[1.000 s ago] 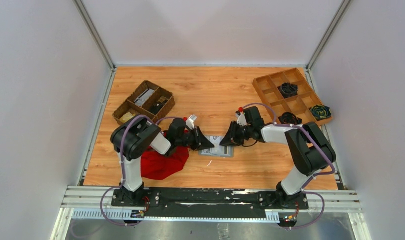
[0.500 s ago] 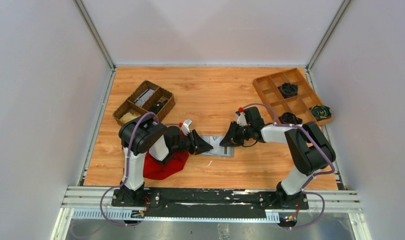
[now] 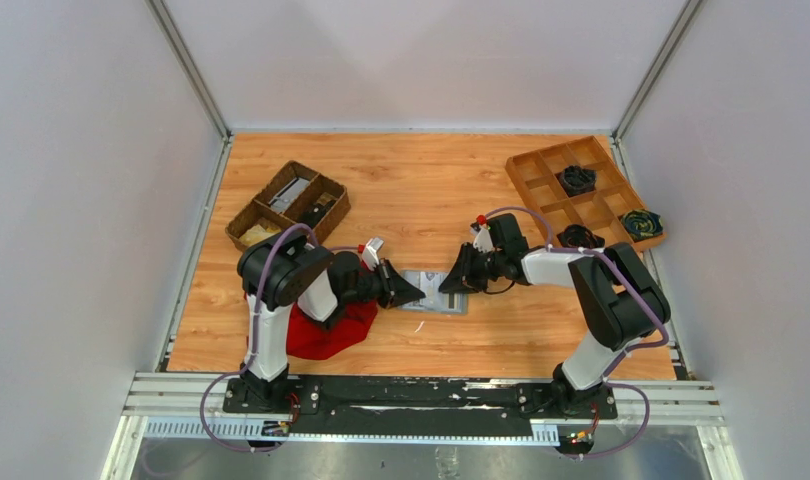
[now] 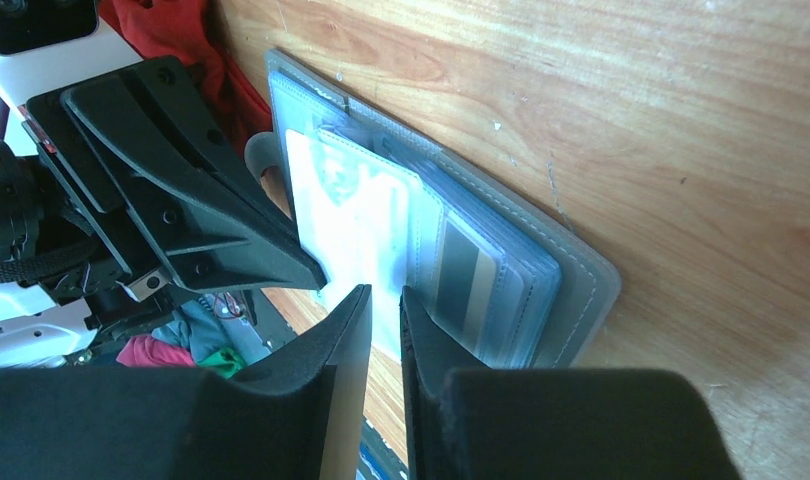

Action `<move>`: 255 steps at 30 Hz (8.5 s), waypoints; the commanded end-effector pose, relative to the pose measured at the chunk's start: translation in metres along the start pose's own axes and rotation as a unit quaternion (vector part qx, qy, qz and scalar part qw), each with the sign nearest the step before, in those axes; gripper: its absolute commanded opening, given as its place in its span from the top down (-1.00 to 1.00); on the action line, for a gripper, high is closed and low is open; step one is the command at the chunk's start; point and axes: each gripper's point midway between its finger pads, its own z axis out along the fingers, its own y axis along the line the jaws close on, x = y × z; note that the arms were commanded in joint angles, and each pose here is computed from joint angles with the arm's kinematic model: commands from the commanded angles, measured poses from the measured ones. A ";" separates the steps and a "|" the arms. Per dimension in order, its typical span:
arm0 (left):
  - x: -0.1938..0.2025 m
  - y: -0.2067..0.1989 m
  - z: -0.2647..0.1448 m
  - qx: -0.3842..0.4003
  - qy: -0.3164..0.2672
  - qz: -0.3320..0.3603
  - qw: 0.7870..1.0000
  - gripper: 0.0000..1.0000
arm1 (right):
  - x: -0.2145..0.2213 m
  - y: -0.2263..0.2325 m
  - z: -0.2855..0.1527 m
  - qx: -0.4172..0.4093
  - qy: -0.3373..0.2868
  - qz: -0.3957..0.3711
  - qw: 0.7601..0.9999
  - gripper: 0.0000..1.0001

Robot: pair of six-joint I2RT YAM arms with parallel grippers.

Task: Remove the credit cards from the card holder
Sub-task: Remove the credit card from the card holder, then place the credit card in the storage box, then remove the credit card from the card holder.

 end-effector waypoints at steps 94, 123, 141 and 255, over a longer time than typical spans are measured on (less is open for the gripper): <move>-0.336 -0.027 -0.268 -0.372 -0.042 0.353 0.858 1.00 | -0.133 -0.069 -0.115 0.292 -0.042 0.017 0.955 -0.03; -0.365 0.043 -0.263 -0.374 -0.019 0.306 0.875 0.65 | -0.119 -0.072 -0.117 0.287 -0.033 0.014 0.957 -0.03; -0.336 -0.090 -0.295 -0.486 -0.135 0.341 0.793 0.14 | -0.087 -0.049 -0.126 0.235 -0.042 0.008 0.971 -0.05; -0.043 -0.066 -0.032 -0.211 -0.029 0.182 0.960 0.24 | 0.010 0.031 -0.001 0.002 -0.029 -0.056 0.998 0.29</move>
